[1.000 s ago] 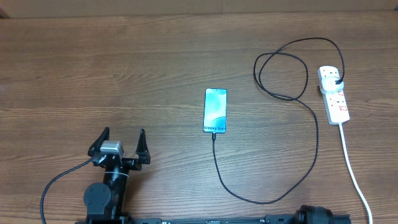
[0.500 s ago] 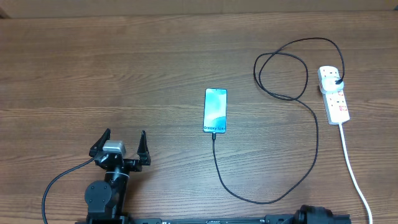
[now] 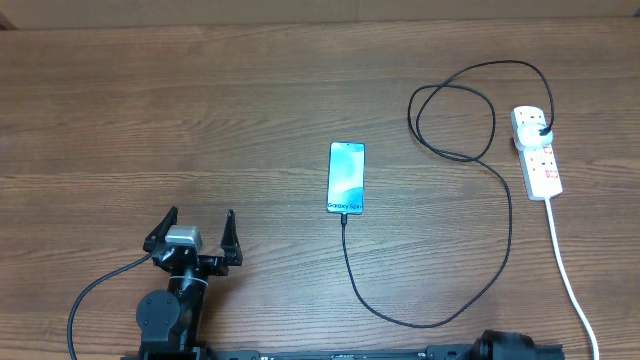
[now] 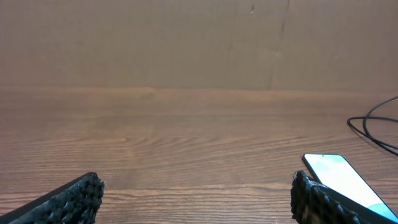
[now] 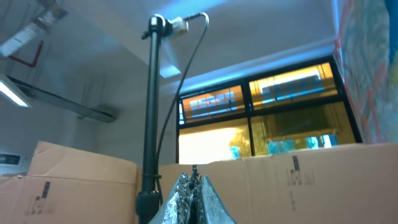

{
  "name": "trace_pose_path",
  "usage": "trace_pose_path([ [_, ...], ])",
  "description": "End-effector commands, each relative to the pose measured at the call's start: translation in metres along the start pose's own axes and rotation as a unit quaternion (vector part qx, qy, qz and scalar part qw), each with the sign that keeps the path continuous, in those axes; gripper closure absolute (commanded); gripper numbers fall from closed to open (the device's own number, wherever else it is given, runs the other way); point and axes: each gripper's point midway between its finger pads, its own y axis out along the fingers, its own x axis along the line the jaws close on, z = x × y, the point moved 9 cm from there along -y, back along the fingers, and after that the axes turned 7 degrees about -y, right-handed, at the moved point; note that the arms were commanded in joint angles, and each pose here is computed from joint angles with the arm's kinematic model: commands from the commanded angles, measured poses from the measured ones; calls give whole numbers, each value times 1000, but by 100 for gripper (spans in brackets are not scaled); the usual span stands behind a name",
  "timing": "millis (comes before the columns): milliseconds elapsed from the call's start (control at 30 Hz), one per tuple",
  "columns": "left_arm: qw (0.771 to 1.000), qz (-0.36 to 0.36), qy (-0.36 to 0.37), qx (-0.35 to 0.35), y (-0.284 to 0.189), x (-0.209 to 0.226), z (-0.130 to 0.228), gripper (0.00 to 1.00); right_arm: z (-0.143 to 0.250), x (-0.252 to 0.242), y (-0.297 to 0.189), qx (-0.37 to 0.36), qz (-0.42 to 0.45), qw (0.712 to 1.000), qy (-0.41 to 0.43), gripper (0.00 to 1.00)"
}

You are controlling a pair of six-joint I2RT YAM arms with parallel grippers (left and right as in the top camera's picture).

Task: Plug charger to phone and switch on socket

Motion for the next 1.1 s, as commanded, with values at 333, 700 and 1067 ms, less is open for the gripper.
trace_pose_path([
  [333,1000,1,11,-1,0,1,1,0,-26,-24,-65,-78,-1,996,-31,96],
  [700,1000,0,11,-1,0,1,1,1,-27,-22,-72,-81,3,996,-31,75],
  [1067,1000,1,11,-1,0,1,1,0,-1,-44,-18,-91,-4,995,-33,0],
])
